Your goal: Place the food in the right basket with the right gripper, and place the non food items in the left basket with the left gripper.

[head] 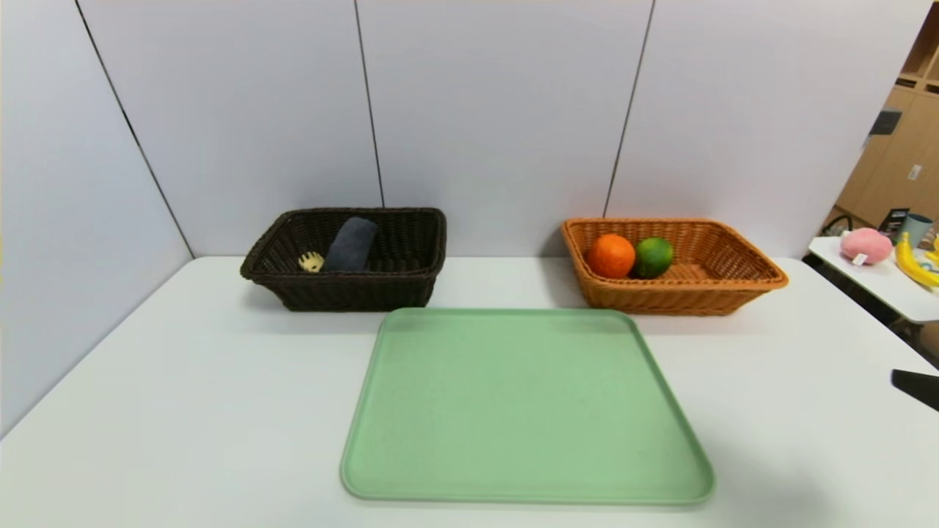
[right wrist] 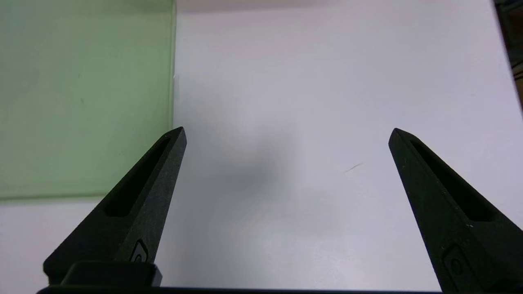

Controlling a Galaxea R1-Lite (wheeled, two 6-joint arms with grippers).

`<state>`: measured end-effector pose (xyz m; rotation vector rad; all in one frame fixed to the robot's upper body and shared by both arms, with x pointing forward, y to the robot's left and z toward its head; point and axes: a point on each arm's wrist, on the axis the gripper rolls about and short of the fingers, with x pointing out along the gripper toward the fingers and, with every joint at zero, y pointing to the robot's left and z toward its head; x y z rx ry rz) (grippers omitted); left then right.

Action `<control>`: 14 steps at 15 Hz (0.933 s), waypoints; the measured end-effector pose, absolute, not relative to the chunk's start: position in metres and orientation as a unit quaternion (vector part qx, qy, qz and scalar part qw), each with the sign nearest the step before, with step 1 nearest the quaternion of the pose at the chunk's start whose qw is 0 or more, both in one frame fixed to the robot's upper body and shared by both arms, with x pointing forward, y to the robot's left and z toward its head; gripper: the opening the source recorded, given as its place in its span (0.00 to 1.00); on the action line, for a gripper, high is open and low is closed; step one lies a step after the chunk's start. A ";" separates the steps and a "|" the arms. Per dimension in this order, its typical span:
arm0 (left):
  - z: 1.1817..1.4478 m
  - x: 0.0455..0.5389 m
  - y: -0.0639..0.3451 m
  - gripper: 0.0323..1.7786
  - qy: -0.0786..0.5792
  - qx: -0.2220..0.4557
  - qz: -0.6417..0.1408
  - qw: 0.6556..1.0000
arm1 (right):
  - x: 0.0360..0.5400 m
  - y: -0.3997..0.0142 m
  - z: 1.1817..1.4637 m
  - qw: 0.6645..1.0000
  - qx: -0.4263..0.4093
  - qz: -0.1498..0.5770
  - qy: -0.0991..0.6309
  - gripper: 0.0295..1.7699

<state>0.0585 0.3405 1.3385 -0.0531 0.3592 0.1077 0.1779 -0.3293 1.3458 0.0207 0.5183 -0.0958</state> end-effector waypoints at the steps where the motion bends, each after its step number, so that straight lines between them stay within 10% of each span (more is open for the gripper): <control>1: 1.326 0.047 0.341 0.94 0.166 -0.012 0.055 0.985 | 0.161 -0.334 1.344 0.972 0.019 -0.059 0.225 0.97; 14: 1.268 0.010 0.334 0.95 -0.051 0.065 -0.009 0.997 | 0.033 -0.337 1.259 0.992 -0.100 -0.019 -0.079 0.97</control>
